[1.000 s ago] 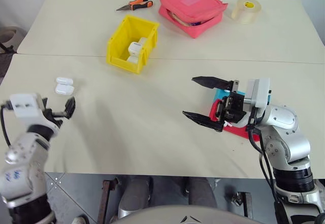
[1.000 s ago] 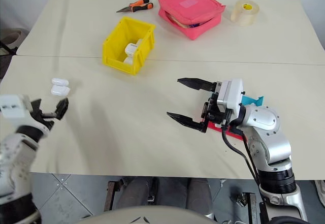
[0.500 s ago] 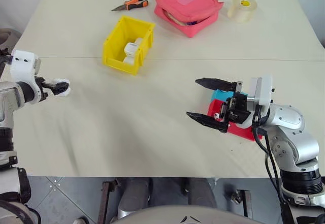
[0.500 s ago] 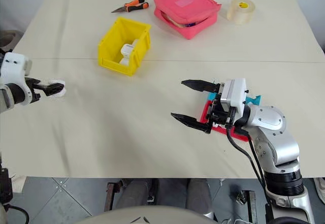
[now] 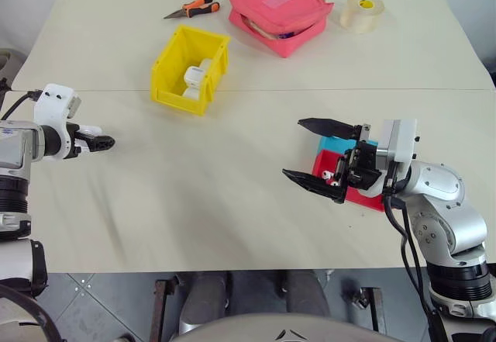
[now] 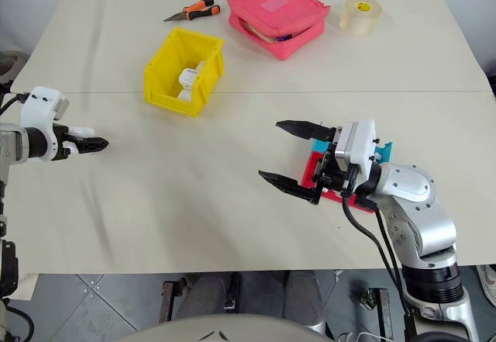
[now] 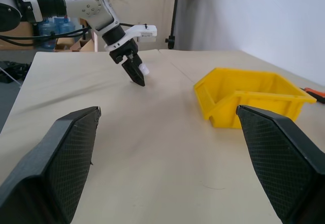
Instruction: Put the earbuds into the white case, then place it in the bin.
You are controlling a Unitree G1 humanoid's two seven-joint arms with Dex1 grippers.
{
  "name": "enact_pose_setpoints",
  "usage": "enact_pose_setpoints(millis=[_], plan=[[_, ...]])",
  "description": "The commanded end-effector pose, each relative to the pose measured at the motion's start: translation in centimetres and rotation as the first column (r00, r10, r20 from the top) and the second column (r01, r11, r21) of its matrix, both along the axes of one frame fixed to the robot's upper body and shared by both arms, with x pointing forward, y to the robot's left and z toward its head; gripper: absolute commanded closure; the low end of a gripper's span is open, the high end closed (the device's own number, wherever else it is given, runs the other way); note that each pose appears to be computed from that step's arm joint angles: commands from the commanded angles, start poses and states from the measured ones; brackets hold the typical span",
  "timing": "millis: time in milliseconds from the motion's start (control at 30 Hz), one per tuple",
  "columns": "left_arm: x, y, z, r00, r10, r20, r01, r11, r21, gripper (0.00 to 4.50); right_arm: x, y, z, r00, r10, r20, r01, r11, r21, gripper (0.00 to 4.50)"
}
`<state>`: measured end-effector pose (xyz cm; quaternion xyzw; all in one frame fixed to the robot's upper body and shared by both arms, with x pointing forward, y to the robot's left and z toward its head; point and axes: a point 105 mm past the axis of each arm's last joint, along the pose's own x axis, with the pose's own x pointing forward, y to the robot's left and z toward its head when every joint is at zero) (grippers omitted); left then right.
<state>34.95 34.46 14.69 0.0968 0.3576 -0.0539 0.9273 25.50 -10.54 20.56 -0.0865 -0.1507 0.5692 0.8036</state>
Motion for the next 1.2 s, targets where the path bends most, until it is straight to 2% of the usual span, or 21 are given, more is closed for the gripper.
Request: enact_pose_setpoints(millis=[33,300,1000,1100,1200], plan=[[-1.6,1.4,-0.3,0.995,0.091,-0.047,-0.091,0.996,-0.007,0.03,-0.6,0.4,0.7,0.999,0.015,0.036,-0.016,1.000,0.018,0.00],[-2.8,1.1,-1.3,0.989,0.129,-0.065,-0.132,0.991,-0.036,0.03,-0.5,0.5,0.7,0.999,0.015,0.035,-0.016,0.999,0.028,0.00],[-0.1,-0.5,-1.6,0.997,0.069,-0.020,-0.069,0.997,-0.045,0.03,-0.4,0.7,0.6,0.999,0.018,0.033,-0.019,0.999,0.031,0.00],[-0.3,-0.4,-1.8,0.997,0.071,-0.028,-0.072,0.997,-0.039,0.61,-0.4,0.7,0.5,0.999,0.016,0.031,-0.017,0.999,0.031,0.00],[-0.6,-0.3,-1.8,0.997,0.071,-0.031,-0.073,0.996,-0.043,1.57,-0.4,0.7,0.4,0.999,0.014,0.030,-0.015,0.999,0.032,0.00]])
